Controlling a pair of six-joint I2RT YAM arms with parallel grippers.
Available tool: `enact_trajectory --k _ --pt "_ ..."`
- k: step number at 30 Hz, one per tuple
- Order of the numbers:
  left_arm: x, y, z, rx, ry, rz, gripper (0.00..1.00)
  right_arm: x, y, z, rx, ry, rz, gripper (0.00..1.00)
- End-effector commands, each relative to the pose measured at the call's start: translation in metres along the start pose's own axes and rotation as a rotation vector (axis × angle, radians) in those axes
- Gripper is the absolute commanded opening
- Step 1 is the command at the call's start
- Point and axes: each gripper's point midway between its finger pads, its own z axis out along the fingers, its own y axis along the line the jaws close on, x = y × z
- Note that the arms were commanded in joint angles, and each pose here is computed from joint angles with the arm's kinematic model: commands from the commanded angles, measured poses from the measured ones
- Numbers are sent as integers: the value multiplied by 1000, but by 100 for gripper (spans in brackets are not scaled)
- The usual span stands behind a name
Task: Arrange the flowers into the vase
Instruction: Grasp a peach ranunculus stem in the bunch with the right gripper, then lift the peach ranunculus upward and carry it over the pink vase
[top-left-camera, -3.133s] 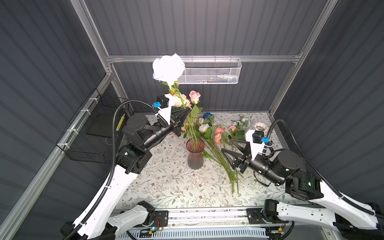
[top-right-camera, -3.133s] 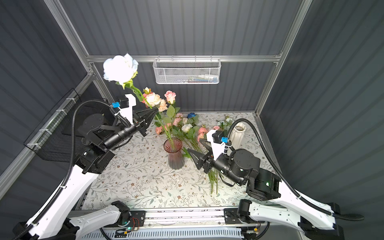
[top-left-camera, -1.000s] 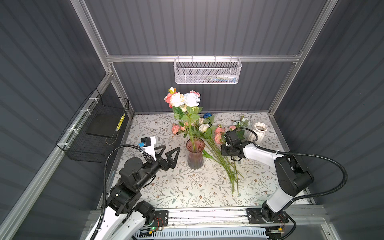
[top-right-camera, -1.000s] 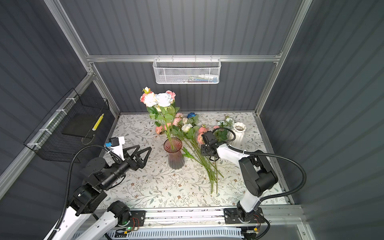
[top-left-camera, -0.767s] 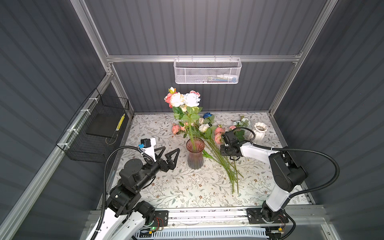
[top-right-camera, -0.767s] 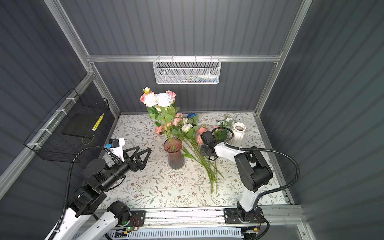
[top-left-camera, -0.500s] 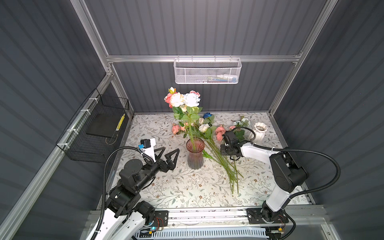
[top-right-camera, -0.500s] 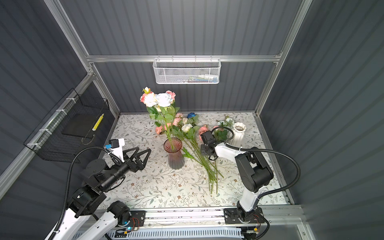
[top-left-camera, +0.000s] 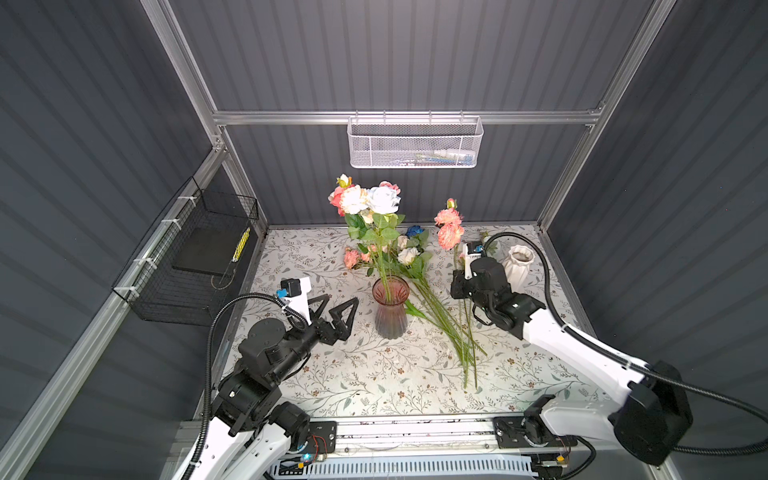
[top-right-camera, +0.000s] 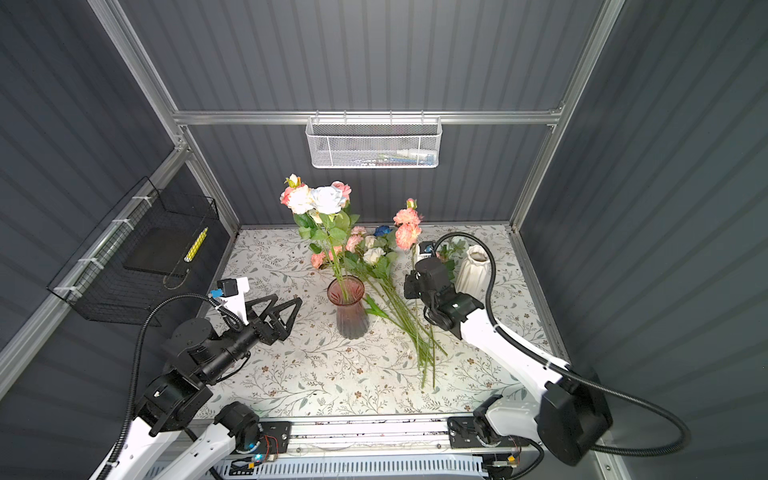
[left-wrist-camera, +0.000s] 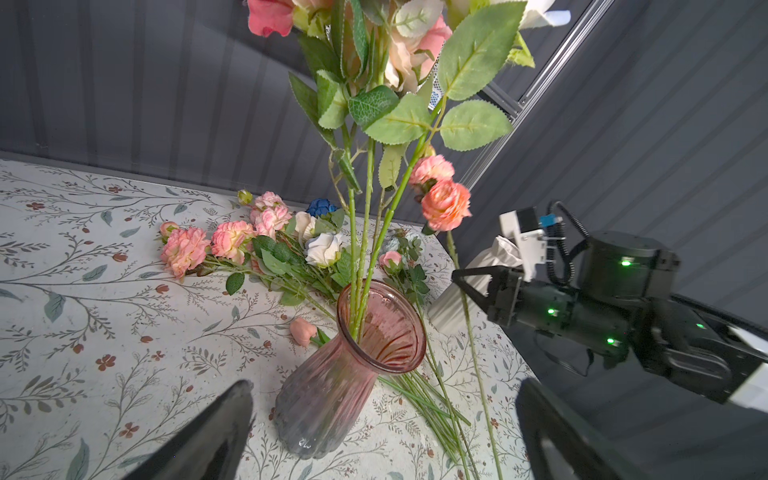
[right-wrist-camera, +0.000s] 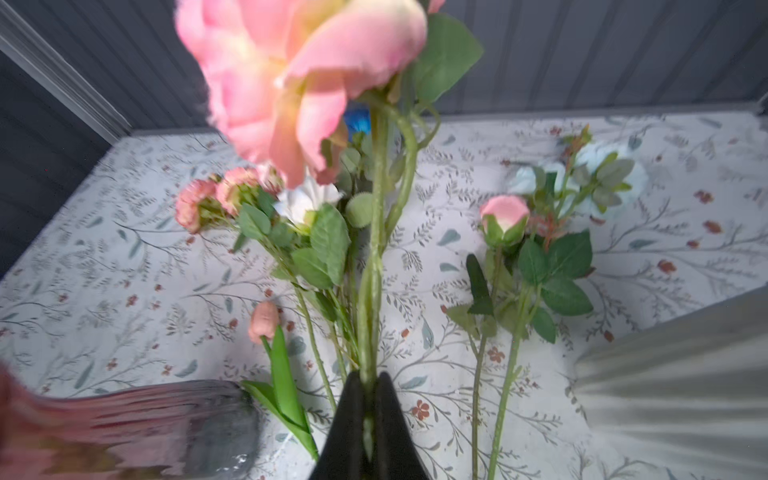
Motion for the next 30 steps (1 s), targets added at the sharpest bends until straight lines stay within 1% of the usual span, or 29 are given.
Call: enact_trajectory --k 1,5,10,14,17,21,25,30 --pt "-1 0 -4 -5 -10 11 100 -41 17 -38 -41 -152 -27 1" --pt "0 1 -4 -8 -10 9 100 -94 60 -92 -160 -331 -71 1" --pt "-1 0 -4 -5 -10 3 100 -155 111 -147 -335 -546 -80 1" --pt "-3 -1 -4 -1 -15 2 100 -193 148 -169 -429 -702 -84 1" --pt "-5 -2 -5 3 -20 2 100 -214 171 -175 -470 -814 -78 2" --pt "-8 -5 -5 8 -18 0 100 -229 183 -168 -434 -936 -75 2" --pt "-9 -5 -7 10 -22 1 100 -229 186 -148 -357 -1006 -72 1" --pt "-9 -7 -4 14 -13 6 100 -218 184 -122 -279 -1033 -52 2"
